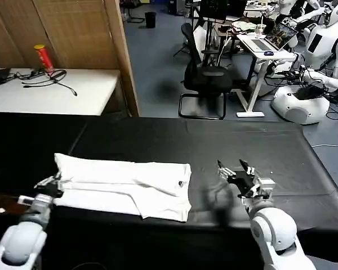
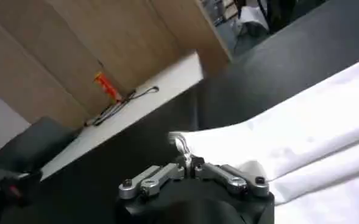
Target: Fold and organize the clothes.
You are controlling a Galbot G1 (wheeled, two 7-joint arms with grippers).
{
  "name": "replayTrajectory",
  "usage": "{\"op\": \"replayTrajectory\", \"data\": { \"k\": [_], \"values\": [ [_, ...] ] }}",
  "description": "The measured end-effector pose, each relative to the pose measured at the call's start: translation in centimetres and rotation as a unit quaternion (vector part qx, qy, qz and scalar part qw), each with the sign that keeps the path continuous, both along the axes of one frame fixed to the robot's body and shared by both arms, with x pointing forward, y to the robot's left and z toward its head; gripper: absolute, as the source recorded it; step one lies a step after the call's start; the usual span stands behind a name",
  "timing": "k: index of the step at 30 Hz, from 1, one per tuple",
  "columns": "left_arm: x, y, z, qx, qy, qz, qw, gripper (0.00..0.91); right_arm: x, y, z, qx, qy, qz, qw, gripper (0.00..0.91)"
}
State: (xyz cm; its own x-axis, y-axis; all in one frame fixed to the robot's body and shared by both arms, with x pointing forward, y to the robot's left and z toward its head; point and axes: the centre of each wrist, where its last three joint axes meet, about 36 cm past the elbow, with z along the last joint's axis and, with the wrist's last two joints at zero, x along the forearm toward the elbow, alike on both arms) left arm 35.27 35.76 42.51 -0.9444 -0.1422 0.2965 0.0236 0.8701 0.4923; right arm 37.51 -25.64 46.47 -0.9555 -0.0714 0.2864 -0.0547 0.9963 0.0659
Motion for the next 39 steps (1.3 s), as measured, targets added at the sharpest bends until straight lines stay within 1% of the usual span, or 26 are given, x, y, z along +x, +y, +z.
{"op": "replayTrajectory", "data": {
  "k": [2,6,9,14,19,22,27,33,36,39],
  "values": [
    [-0.2,-2.3,0.7,-0.03,-0.004,-0.01,1.0,0.0,-0.2,-0.2,-0.2,-0.002,0.002,-0.004,1.0,0.878],
    [-0.9,-7.3,1.9,-0.087,-0.009,-0.051,0.995,0.0,-0.6,-0.4,-0.4,-0.004,0.005,-0.011,1.0,0.878],
    [-1.6,-10.4,2.5,-0.131,-0.004,-0.075,0.989,0.0,-0.8,-0.4,-0.4,-0.004,0.006,-0.014,1.0,0.878],
    [-2.8,-14.5,2.8,-0.172,0.002,-0.115,0.978,0.0,-1.0,-0.5,-0.6,-0.005,0.009,-0.016,1.0,0.878],
    [-3.4,-18.3,2.9,-0.242,0.023,-0.142,0.96,0.0,-1.1,-0.4,-0.7,-0.006,0.011,-0.014,1.0,0.878],
    [-3.5,-20.0,3.0,-0.28,0.035,-0.149,0.948,0.0,-1.2,-0.3,-0.8,-0.007,0.012,-0.013,1.0,0.878],
    [-3.1,-21.3,3.2,-0.328,0.052,-0.142,0.932,0.0,-1.2,0.0,-1.1,-0.008,0.015,-0.01,1.0,0.878],
    [-2.6,-22.6,3.4,-0.367,0.068,-0.141,0.917,0.0,-1.1,0.3,-1.3,-0.007,0.017,-0.008,1.0,0.878],
    [-2.3,-23.2,3.3,-0.379,0.07,-0.14,0.912,0.0,-1.1,0.3,-1.4,-0.008,0.017,-0.007,1.0,0.878],
    [-1.9,-23.5,3.2,-0.38,0.058,-0.137,0.913,0.0,-1.2,0.3,-1.5,-0.008,0.019,-0.004,1.0,0.878]
  ]
}}
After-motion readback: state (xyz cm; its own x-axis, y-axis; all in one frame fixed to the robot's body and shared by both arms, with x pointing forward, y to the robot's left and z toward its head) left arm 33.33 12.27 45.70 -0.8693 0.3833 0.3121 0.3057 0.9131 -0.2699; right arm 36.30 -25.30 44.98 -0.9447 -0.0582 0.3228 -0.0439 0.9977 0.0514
